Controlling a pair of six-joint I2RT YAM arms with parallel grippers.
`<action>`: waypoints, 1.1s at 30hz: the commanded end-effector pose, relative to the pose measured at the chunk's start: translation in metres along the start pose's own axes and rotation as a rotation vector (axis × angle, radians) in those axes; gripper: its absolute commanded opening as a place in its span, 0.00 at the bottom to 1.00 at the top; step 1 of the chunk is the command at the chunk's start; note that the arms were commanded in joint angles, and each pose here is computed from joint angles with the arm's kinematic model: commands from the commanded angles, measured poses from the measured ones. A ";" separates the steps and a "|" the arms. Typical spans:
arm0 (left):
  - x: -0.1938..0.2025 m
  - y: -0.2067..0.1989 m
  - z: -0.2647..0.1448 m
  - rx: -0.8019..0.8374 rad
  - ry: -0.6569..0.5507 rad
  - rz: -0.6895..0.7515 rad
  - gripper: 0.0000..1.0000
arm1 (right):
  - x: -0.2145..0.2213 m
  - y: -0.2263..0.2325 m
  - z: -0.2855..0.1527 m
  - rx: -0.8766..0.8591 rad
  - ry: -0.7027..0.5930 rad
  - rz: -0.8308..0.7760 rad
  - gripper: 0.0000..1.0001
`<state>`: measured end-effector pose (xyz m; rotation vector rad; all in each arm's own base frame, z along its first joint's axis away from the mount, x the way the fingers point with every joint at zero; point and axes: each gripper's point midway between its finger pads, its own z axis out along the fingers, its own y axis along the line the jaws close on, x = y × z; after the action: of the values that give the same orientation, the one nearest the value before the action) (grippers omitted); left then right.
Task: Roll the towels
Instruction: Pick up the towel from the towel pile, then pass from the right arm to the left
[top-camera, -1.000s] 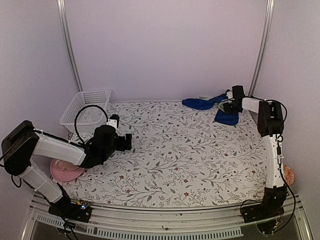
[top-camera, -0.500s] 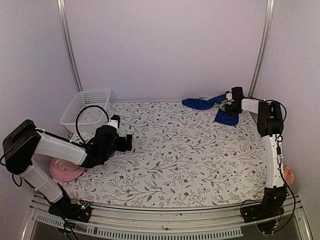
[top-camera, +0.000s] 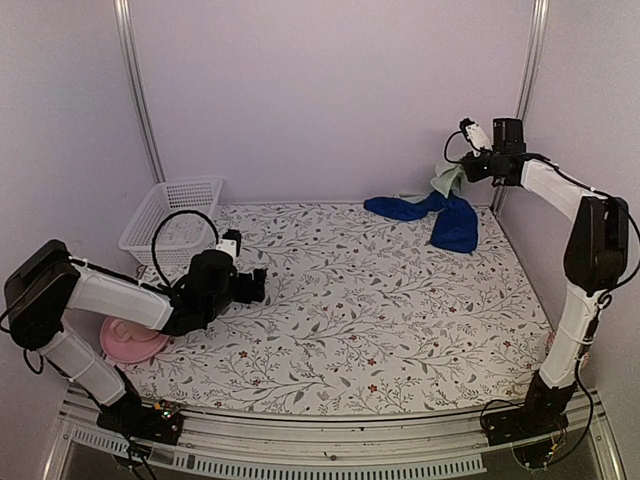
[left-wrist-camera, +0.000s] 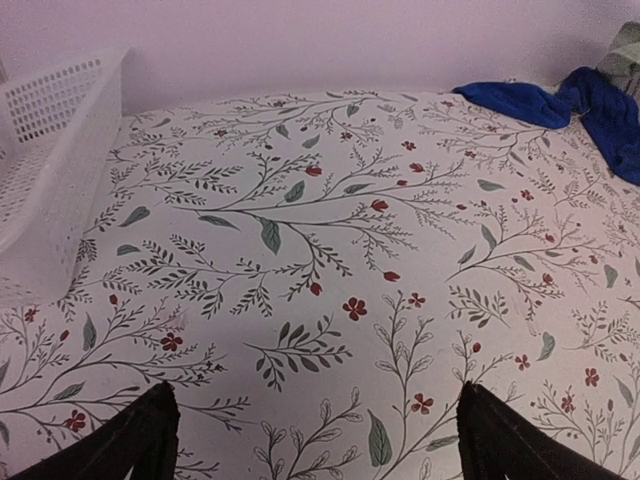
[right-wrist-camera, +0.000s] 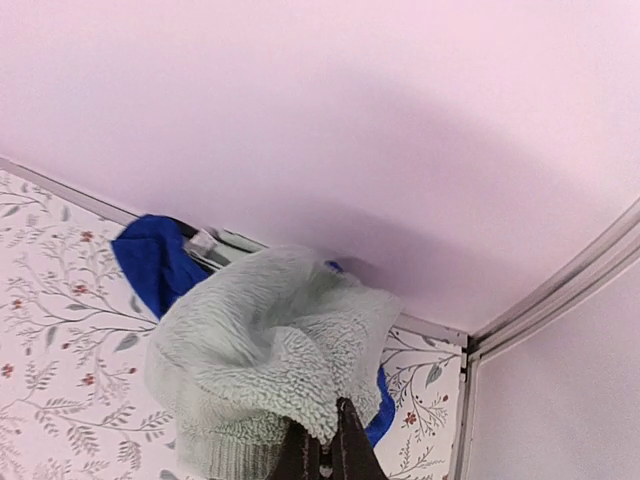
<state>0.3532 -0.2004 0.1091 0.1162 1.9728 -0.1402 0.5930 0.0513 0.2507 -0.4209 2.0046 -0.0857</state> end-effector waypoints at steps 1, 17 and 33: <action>-0.019 -0.004 -0.004 0.035 -0.036 -0.032 0.97 | -0.036 0.067 -0.063 -0.221 -0.109 -0.154 0.02; -0.043 -0.037 -0.040 0.302 -0.166 -0.024 0.97 | -0.072 0.219 -0.318 -0.995 -0.536 -0.418 0.02; -0.033 -0.066 -0.038 0.424 -0.139 0.031 0.97 | 0.066 0.246 -0.117 -0.812 0.026 -0.317 0.02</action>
<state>0.3231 -0.2485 0.1581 0.3472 1.7890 -0.5065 0.3655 0.2534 0.2436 -1.2887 1.7271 0.7569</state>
